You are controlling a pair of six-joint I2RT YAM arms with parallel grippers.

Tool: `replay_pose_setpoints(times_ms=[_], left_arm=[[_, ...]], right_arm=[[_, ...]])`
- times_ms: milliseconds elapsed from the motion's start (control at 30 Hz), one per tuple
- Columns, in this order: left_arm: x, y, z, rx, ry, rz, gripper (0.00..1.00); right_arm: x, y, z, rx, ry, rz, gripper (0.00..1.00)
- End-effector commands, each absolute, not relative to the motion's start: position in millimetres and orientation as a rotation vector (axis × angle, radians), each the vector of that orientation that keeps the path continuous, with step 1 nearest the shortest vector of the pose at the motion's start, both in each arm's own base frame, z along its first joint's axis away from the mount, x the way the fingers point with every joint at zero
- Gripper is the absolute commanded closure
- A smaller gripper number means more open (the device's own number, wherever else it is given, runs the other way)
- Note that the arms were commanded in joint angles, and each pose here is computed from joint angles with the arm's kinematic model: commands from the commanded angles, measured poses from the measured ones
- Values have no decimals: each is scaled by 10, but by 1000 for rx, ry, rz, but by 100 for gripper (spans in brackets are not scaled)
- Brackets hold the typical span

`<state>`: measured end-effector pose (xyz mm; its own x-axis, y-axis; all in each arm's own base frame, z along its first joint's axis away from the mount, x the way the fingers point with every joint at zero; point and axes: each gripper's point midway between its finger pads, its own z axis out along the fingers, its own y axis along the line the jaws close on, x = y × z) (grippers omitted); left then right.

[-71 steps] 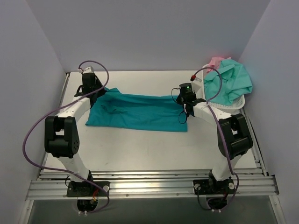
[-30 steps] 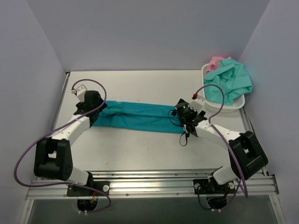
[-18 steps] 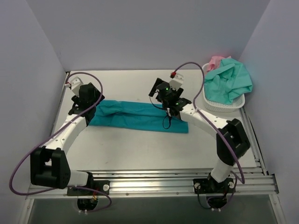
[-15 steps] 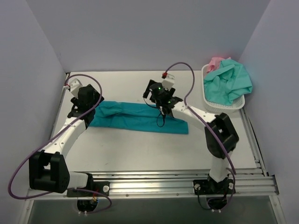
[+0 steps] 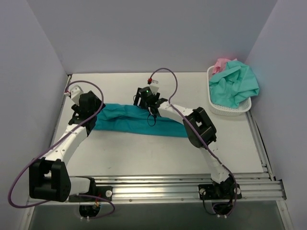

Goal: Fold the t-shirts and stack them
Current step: Fold the other side of the tshirt into a rectangle

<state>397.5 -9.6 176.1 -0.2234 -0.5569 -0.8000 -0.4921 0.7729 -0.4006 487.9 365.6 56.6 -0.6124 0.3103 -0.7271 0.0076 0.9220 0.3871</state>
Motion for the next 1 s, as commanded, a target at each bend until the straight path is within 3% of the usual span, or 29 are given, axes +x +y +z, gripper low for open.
replay_pose_setpoints(times_ms=[0,567,767,967], left_arm=[[3998,-26,2013,-816,1772,-96,22],[3895,170,2056,-862,1743,-50,22],[3865,182,2083,-865,1737,-55,22],[3828,223,2092,-875,1730,-47,22]], right_arm=[[4944,4061,1005,169,2116,559,27],[4693,4799,972,57,2140,670,28],[4558,4919,908,36,2152,673,32],[4431,5027,866,11,2163,671,42]])
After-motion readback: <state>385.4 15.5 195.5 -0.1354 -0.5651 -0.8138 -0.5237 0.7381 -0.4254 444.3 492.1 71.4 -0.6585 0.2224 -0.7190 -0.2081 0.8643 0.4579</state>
